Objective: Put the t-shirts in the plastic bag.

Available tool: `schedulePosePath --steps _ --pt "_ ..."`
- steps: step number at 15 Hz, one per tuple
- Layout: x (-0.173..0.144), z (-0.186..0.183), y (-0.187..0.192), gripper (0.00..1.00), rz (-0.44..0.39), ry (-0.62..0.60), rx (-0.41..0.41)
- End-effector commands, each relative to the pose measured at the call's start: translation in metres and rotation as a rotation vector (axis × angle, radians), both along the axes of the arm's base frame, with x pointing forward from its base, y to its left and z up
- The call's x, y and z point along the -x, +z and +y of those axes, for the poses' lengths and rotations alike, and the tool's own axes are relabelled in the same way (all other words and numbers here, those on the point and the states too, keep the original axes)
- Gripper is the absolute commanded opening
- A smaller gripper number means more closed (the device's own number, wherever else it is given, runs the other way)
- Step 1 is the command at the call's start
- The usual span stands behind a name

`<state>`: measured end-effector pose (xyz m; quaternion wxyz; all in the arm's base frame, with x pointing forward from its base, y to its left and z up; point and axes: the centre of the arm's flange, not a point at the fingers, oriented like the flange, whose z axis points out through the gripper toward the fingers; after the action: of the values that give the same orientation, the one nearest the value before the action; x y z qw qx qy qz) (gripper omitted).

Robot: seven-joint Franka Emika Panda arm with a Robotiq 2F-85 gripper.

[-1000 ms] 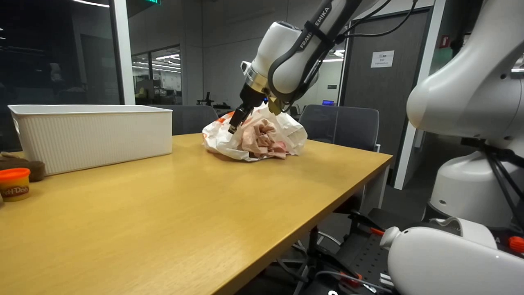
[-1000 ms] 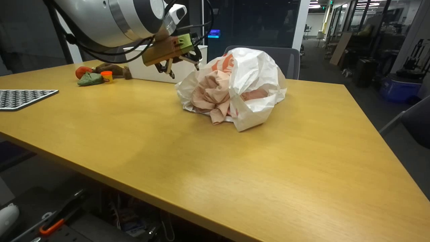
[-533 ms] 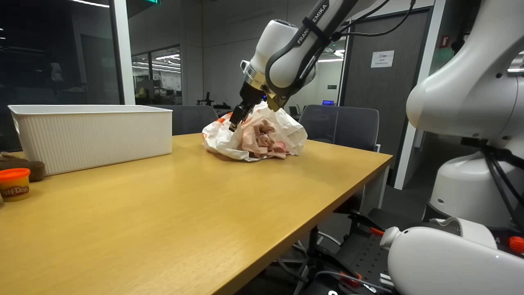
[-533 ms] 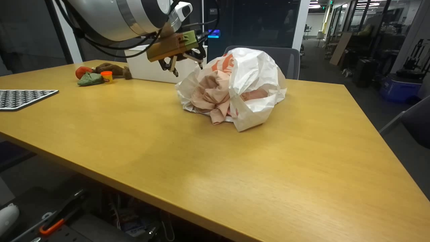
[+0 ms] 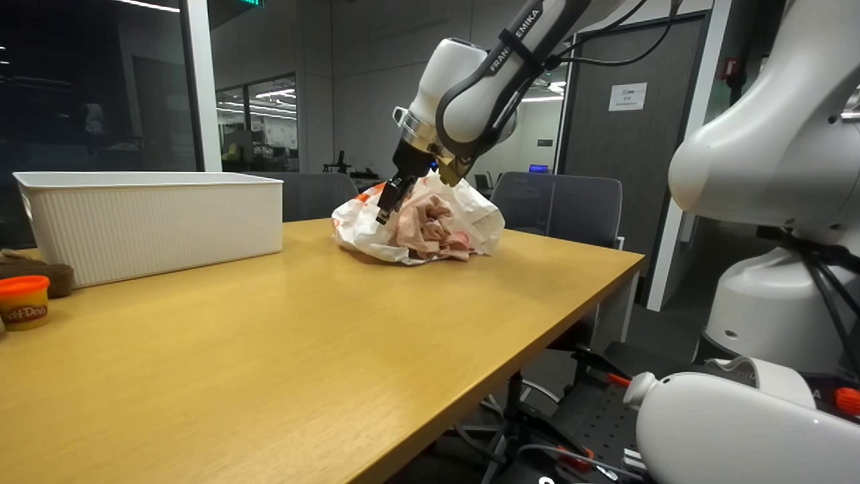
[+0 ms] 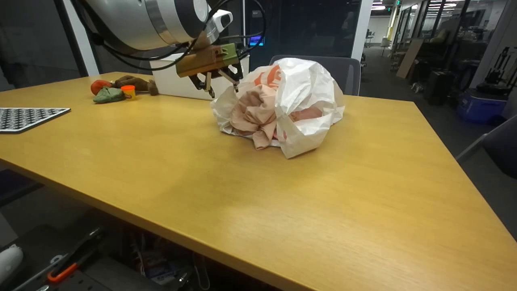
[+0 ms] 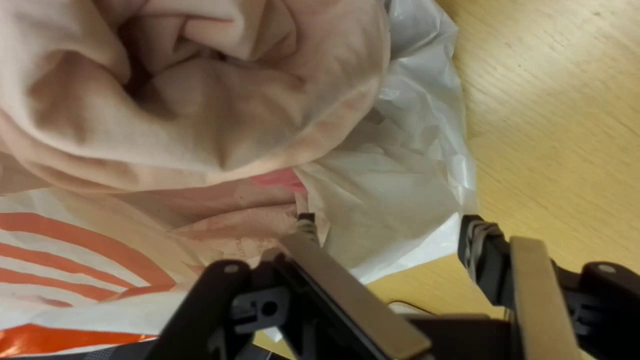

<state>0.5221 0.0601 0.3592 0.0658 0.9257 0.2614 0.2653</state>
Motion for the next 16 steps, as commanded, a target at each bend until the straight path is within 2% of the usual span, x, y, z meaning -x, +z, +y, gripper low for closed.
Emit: schedulePosePath --steps 1,5,9,10,12,13,14,16 --pt "-0.061 0.011 -0.038 0.44 0.002 0.030 -0.041" --pt "-0.070 0.007 -0.045 0.12 -0.005 0.052 -0.018" --pt "-0.081 -0.001 -0.053 0.01 -0.017 0.066 0.002" --pt "-0.084 -0.001 -0.056 0.06 -0.009 0.066 -0.006" --pt "-0.088 0.000 -0.064 0.02 0.009 0.065 -0.015" --pt "-0.089 0.002 -0.069 0.30 0.025 0.070 -0.021" --pt "-0.088 0.004 -0.073 0.31 0.046 0.071 -0.024" --pt "-0.084 0.007 -0.075 0.44 0.096 0.028 -0.044"
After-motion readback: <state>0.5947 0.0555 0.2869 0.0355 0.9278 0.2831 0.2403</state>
